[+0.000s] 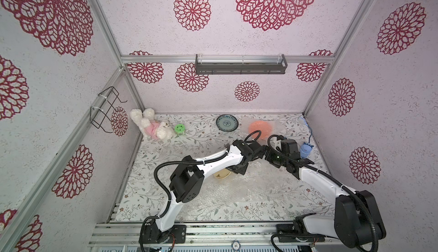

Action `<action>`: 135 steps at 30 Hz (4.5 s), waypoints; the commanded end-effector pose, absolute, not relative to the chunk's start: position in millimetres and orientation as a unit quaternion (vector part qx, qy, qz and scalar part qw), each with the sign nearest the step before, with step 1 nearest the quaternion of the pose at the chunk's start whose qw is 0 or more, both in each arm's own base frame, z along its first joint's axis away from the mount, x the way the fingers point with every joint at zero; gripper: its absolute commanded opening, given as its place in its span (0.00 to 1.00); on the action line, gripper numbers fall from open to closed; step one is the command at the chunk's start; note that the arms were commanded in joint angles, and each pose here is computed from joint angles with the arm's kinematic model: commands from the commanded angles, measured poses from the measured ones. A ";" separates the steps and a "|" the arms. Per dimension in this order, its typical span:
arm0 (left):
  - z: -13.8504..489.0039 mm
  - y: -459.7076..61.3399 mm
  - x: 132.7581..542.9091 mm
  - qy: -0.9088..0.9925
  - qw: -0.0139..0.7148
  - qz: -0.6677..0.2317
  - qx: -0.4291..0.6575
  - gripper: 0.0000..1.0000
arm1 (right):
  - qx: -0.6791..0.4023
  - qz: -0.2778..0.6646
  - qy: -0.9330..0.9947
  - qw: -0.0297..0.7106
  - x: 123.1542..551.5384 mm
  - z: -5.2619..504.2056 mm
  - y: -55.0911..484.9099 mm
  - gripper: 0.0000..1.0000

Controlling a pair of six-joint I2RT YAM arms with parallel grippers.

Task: Unpack dinner plates from bubble wrap
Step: Unwrap the bubble wrap, then pick up the plate from the bubble wrap, then place the plate on the plate.

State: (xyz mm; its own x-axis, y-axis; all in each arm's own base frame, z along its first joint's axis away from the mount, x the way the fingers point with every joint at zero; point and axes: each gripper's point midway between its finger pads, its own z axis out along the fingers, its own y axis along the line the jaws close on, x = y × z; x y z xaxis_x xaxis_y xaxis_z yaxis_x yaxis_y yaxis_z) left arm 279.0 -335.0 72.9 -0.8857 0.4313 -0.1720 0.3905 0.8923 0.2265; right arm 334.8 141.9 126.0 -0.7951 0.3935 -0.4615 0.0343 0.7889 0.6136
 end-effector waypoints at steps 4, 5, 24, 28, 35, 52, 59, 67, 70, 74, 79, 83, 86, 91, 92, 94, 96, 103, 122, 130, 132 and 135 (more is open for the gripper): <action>30.7 -358.6 266.5 0.968 0.068 0.076 0.231 0.35 | 0.112 0.278 0.902 0.311 329.9 130.8 125.2 0.99; 25.1 -362.3 265.8 0.968 0.064 0.068 0.232 0.38 | 0.114 0.277 0.902 0.310 329.8 129.5 123.2 0.99; 199.2 -346.9 230.4 0.904 0.231 -0.326 0.153 0.94 | 0.048 0.317 0.903 0.285 331.6 128.6 152.9 0.98; 207.3 -296.4 232.2 0.868 0.287 -0.398 0.080 0.97 | 0.001 0.328 0.911 0.251 322.0 112.5 189.4 0.96; 171.7 -232.5 222.8 0.828 0.305 -0.467 -0.049 0.97 | -0.071 0.336 0.920 0.191 303.8 77.5 252.0 0.90; 65.3 -209.0 224.9 0.860 0.200 -0.444 -0.153 0.97 | -0.099 0.287 0.938 0.167 300.0 55.6 275.7 0.39; 26.1 -193.4 220.5 0.902 0.157 -0.358 -0.185 0.97 | -0.095 0.250 0.948 0.174 306.7 48.4 269.5 0.24; 14.6 -197.2 222.0 0.904 0.142 -0.356 -0.189 0.97 | -0.097 0.260 0.947 0.160 307.9 40.5 276.9 0.20; 15.7 -197.1 222.1 0.904 0.143 -0.356 -0.188 0.97 | -0.096 0.258 0.949 0.157 308.7 37.4 277.2 0.17; 15.2 -193.4 221.8 0.909 0.146 -0.343 -0.186 0.97 | -0.097 0.257 0.948 0.159 309.1 41.6 277.3 0.10; 14.1 -190.2 223.0 0.917 0.147 -0.325 -0.180 0.97 | -0.095 0.284 0.938 0.173 310.5 69.8 282.5 0.00; 14.2 -188.7 224.6 0.920 0.148 -0.316 -0.177 0.97 | -0.071 0.303 0.931 0.193 323.0 98.5 275.8 0.00; 16.4 -190.2 226.3 0.922 0.147 -0.315 -0.173 0.97 | -0.035 0.321 0.924 0.204 340.7 114.7 264.3 0.00; 18.4 -187.1 229.3 0.937 0.143 -0.281 -0.150 0.97 | 0.058 0.355 0.901 0.244 385.6 142.9 235.2 0.00; 19.8 -186.1 231.3 0.940 0.144 -0.272 -0.145 0.97 | 0.077 0.357 0.895 0.255 396.7 149.5 229.4 0.00; 21.9 -183.4 235.0 0.946 0.142 -0.255 -0.138 0.97 | 0.110 0.348 0.889 0.276 418.1 159.5 217.8 0.00; 26.3 -184.3 241.4 0.950 0.142 -0.247 -0.129 0.97 | 0.138 0.333 0.886 0.290 440.9 167.8 210.6 0.00; 64.6 -206.9 265.1 0.932 0.155 -0.309 -0.107 0.97 | 0.170 0.345 0.873 0.300 513.1 177.2 223.0 0.00; 200.8 -227.3 240.4 0.844 0.348 -0.408 -0.004 0.97 | 0.173 0.379 0.862 0.288 615.4 127.1 256.8 0.00; 212.9 -226.2 236.8 0.822 0.445 -0.356 0.022 0.97 | 0.181 0.366 0.871 0.275 629.9 102.5 256.9 0.00; 212.4 -222.6 238.4 0.818 0.455 -0.352 0.016 0.97 | 0.182 0.361 0.874 0.269 631.3 96.1 255.4 0.00; 210.6 -217.4 239.3 0.817 0.463 -0.345 0.009 0.97 | 0.181 0.364 0.874 0.265 632.0 92.1 256.3 0.00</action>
